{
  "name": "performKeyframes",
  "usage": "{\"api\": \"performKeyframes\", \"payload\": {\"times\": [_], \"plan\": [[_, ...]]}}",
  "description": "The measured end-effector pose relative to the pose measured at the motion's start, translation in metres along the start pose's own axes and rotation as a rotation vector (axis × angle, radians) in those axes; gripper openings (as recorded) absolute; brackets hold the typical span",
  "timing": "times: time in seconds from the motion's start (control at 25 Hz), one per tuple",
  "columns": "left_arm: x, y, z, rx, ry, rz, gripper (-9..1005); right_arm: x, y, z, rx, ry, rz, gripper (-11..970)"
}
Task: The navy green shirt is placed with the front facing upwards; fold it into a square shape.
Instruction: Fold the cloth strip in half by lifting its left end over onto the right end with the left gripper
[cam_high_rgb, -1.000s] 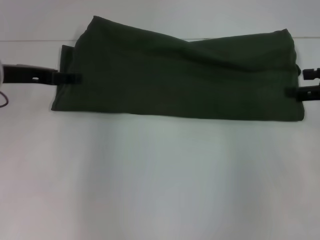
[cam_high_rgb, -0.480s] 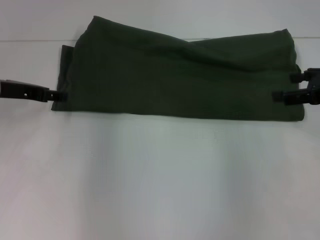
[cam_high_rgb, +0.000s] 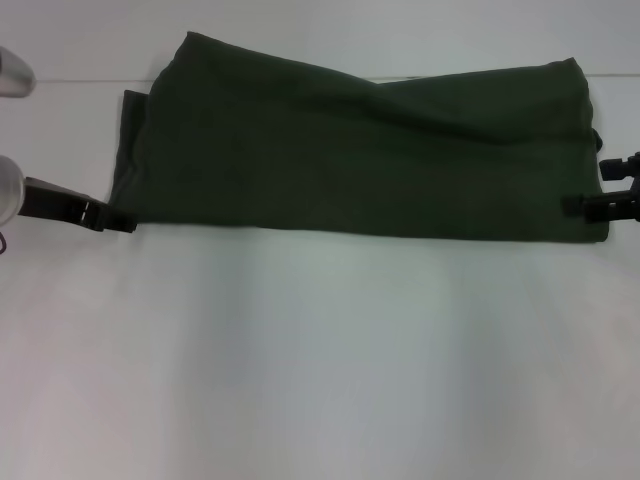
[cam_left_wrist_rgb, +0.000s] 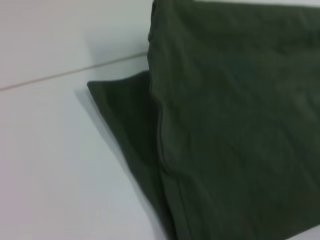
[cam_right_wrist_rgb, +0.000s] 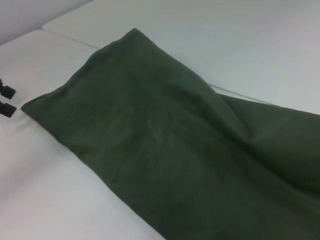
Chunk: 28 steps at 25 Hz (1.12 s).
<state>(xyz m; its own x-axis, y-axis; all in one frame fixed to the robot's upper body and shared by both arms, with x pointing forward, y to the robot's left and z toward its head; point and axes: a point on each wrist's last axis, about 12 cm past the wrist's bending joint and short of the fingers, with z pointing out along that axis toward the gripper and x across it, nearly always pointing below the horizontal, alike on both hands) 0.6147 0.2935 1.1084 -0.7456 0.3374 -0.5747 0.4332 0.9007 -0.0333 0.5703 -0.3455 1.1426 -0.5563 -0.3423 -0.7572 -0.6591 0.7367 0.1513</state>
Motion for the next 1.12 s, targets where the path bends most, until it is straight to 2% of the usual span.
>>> {"api": "performKeyframes", "payload": {"times": [0.24, 0.64, 1.12], "plan": [[0.0, -0.004, 0.008, -0.053, 0.017, 0.038, 793, -0.001, 0.009, 0.009, -0.054, -0.003, -0.054, 910], [-0.001, -0.007, 0.013, -0.069, 0.023, 0.053, 792, 0.001, 0.038, 0.025, -0.242, -0.043, -0.186, 909], [-0.001, -0.006, 0.022, -0.114, 0.026, 0.085, 730, 0.003, 0.042, 0.029, -0.279, -0.062, -0.2, 909]]}}
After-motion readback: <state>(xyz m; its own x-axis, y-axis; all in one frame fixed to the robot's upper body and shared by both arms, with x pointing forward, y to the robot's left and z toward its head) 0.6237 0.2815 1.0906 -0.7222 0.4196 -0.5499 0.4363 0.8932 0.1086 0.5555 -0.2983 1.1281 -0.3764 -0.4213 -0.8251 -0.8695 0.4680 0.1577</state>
